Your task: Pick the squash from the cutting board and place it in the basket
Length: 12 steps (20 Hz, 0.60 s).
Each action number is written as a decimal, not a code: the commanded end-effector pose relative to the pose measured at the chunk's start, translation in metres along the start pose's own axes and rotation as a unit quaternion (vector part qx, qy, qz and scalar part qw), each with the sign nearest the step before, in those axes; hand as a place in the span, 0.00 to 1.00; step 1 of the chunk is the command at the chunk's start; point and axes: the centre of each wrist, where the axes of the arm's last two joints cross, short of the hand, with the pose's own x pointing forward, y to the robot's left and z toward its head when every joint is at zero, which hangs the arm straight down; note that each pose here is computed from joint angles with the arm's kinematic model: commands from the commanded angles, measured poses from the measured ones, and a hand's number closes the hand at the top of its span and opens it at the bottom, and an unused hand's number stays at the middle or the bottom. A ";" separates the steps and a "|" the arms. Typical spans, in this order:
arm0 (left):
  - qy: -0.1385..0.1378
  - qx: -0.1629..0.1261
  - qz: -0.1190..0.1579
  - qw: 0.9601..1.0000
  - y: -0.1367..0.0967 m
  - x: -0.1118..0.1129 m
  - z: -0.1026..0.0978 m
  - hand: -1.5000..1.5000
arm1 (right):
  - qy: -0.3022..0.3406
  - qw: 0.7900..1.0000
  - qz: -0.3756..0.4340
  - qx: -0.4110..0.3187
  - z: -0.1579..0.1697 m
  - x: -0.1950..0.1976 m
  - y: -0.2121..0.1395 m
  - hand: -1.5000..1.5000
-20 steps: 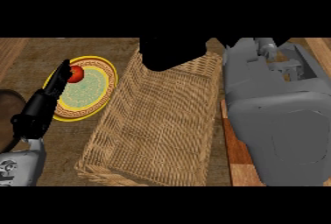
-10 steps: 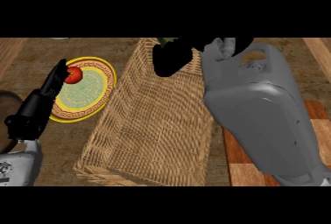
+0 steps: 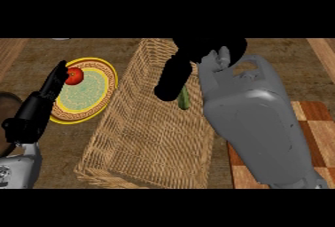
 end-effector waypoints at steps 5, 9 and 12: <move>-0.003 -0.007 -0.003 1.000 -0.005 -0.007 0.009 0.50 | 0.026 0.980 -0.177 -0.084 0.014 -0.013 -0.017 0.00; 0.002 0.008 0.005 1.000 -0.002 -0.006 0.005 0.50 | 0.056 0.947 -0.257 -0.185 0.021 -0.034 -0.045 0.00; 0.002 0.013 -0.007 1.000 0.014 -0.006 0.003 0.50 | 0.076 0.921 -0.305 -0.230 0.021 -0.061 -0.064 0.00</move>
